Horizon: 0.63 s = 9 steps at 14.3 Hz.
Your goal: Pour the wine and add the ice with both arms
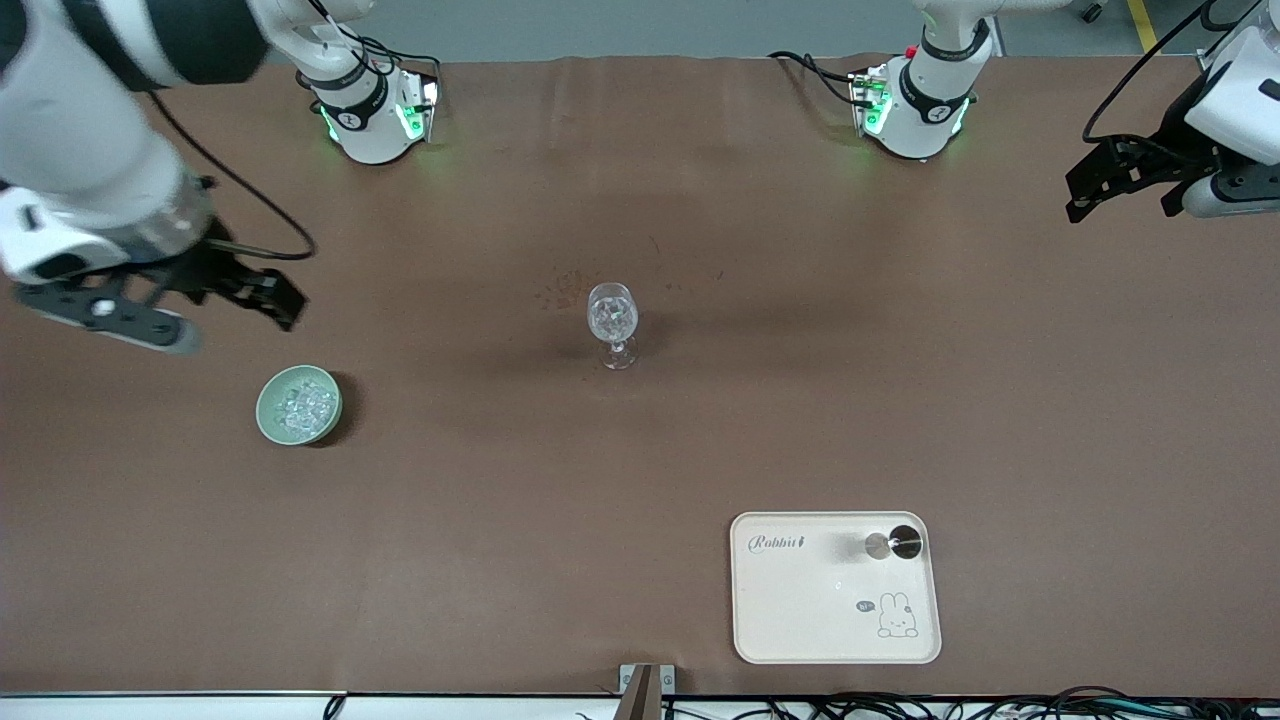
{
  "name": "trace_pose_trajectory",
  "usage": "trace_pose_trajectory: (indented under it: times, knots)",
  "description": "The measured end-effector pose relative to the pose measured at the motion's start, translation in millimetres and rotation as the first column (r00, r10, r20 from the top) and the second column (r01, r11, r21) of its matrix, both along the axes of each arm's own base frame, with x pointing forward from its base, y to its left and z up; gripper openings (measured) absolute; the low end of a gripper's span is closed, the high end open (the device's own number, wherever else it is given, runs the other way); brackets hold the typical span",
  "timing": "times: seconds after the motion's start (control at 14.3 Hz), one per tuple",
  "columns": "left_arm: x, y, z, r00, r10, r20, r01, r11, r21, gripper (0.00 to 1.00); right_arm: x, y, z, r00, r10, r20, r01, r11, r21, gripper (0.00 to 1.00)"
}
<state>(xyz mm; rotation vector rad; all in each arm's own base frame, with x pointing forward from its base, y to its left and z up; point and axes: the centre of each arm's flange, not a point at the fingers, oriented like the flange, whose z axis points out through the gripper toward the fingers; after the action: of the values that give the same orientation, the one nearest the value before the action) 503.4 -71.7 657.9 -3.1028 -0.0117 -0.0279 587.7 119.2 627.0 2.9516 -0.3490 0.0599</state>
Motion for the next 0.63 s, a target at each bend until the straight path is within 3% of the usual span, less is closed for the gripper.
trace_pose_trajectory:
  times: [0.28,0.63]
  knots:
    - [-1,-2,1,0.999,-0.049,0.001,0.049,0.999,0.004,1.00,-5,-104,26,0.997,0.074,-0.016,-0.073,0.997,0.018,1.00]
    - [-2,1,6,0.993,-0.120,0.008,0.120,0.993,0.005,1.00,-23,-174,43,1.000,0.027,-0.013,-0.025,0.994,0.107,1.00]
